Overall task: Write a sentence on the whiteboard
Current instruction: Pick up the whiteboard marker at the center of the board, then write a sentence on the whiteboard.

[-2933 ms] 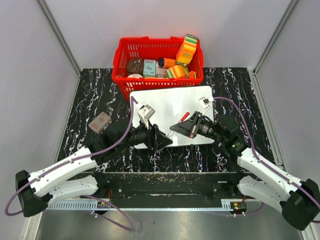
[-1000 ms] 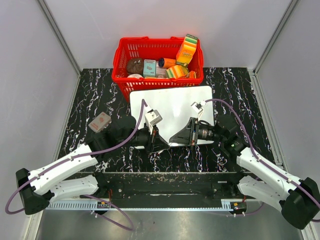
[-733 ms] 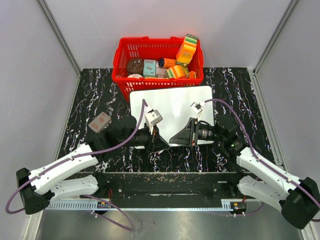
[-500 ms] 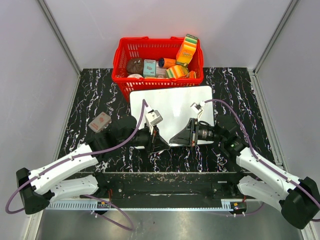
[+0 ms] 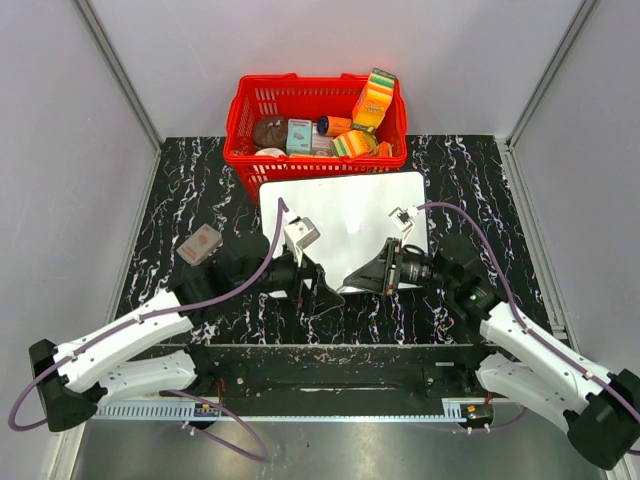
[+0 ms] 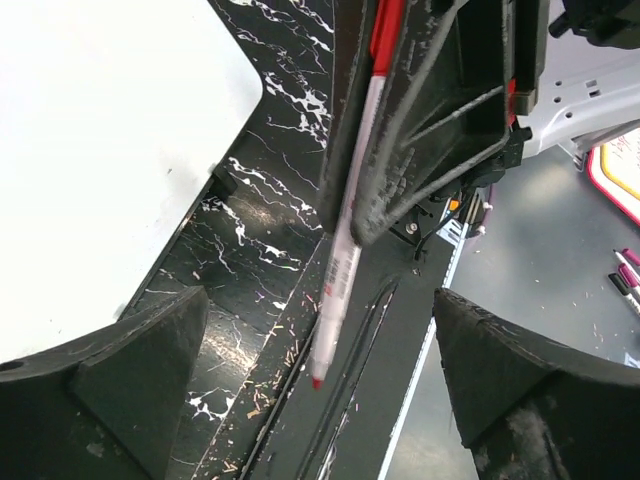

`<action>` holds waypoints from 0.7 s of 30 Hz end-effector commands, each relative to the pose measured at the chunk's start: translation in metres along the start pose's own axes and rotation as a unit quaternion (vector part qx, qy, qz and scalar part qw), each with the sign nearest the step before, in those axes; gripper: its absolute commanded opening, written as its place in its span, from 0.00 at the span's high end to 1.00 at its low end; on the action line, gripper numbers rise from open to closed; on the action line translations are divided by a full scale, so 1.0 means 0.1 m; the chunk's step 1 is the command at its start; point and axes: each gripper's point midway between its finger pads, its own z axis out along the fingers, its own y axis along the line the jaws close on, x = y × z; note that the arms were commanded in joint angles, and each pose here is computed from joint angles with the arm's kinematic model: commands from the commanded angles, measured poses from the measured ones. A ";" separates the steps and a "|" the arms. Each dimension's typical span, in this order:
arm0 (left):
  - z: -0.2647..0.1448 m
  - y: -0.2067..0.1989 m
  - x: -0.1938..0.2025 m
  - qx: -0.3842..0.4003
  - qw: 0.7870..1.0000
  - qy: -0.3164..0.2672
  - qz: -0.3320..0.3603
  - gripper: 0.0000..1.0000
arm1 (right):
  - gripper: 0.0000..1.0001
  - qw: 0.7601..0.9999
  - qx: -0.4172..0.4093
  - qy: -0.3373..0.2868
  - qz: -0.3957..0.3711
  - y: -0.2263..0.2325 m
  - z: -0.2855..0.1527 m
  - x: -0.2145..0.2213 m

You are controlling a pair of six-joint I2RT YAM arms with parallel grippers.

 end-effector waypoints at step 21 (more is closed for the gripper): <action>-0.36 1.47 0.12 -0.095 0.970 -0.150 -0.168 0.01 | 1.00 0.954 0.271 -0.113 -0.055 -0.76 -0.48 -0.29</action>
